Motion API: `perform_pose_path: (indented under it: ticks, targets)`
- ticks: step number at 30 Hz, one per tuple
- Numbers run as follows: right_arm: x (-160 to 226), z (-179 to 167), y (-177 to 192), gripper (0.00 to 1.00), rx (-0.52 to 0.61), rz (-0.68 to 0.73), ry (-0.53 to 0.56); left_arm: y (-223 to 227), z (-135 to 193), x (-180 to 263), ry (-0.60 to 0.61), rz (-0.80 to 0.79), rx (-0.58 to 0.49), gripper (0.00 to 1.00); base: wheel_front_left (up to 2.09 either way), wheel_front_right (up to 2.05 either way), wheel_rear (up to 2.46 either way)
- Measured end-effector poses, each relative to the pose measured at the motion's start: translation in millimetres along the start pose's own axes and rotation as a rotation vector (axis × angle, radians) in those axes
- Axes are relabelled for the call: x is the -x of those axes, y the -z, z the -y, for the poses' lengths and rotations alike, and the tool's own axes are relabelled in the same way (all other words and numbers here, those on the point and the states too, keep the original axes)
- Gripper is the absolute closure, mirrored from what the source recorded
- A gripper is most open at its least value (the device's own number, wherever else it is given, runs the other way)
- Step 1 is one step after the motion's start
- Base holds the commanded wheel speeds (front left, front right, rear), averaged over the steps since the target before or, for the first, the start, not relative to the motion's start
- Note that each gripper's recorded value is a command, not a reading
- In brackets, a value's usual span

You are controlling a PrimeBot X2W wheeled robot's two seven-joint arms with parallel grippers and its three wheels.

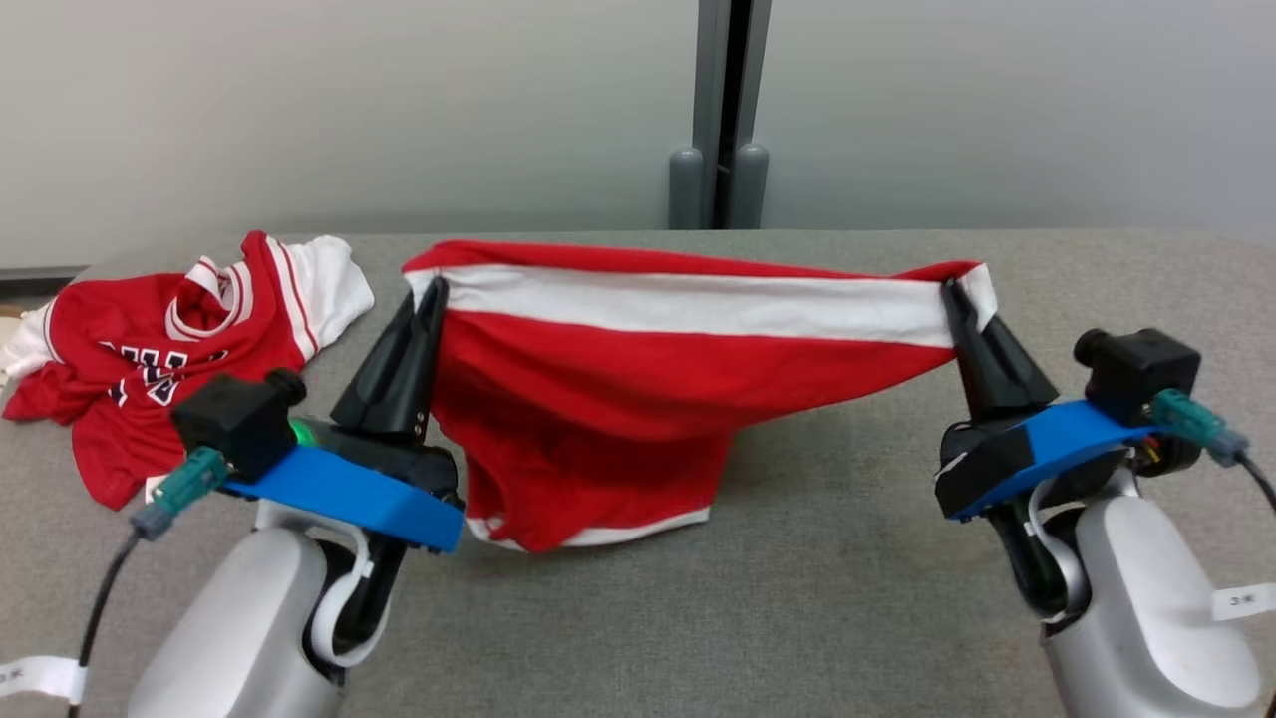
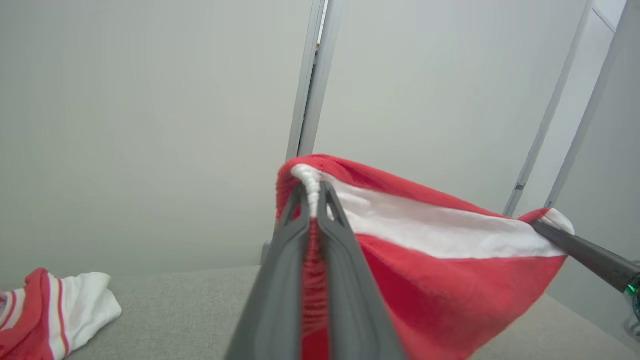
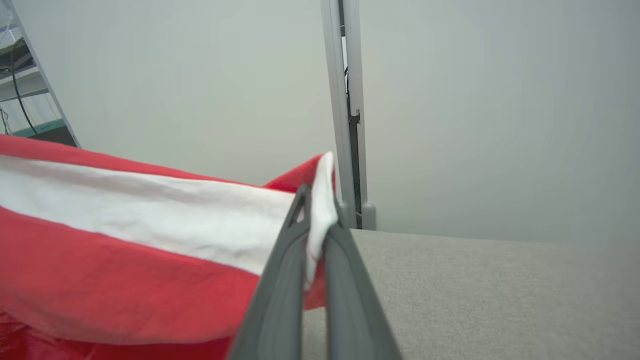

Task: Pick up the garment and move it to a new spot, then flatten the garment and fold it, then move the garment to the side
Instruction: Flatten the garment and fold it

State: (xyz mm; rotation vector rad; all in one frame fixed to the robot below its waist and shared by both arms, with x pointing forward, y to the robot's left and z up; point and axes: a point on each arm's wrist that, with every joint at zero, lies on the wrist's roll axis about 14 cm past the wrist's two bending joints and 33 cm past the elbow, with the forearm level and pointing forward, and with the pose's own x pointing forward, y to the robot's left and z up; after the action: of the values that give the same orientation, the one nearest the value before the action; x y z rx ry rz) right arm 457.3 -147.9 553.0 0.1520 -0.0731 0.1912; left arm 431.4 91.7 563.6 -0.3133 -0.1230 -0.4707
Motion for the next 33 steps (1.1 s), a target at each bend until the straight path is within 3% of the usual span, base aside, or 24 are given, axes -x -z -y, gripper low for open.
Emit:
perform_pose_path:
  ticks: [9,13,19,25,33]
  targets:
    - [45,-2,-138,1.00,0.084,0.295,-0.014,-134,74,-18,0.243,0.262,-0.152,1.00,0.00,0.00,0.00]
    - [64,1,-173,1.00,0.124,0.360,0.009,-162,93,-25,0.305,0.296,-0.174,1.00,0.00,0.00,0.00]
    - [60,22,-165,1.00,0.128,0.303,0.074,-154,92,-56,0.330,0.256,-0.138,1.00,0.00,0.00,0.00]
    - [13,44,-130,1.00,0.124,0.190,0.103,-113,68,-107,0.315,0.159,-0.101,1.00,0.00,0.00,0.00]
    - [-46,55,-174,1.00,0.239,0.355,0.113,-119,46,-168,0.296,0.244,-0.074,1.00,0.00,0.00,0.00]
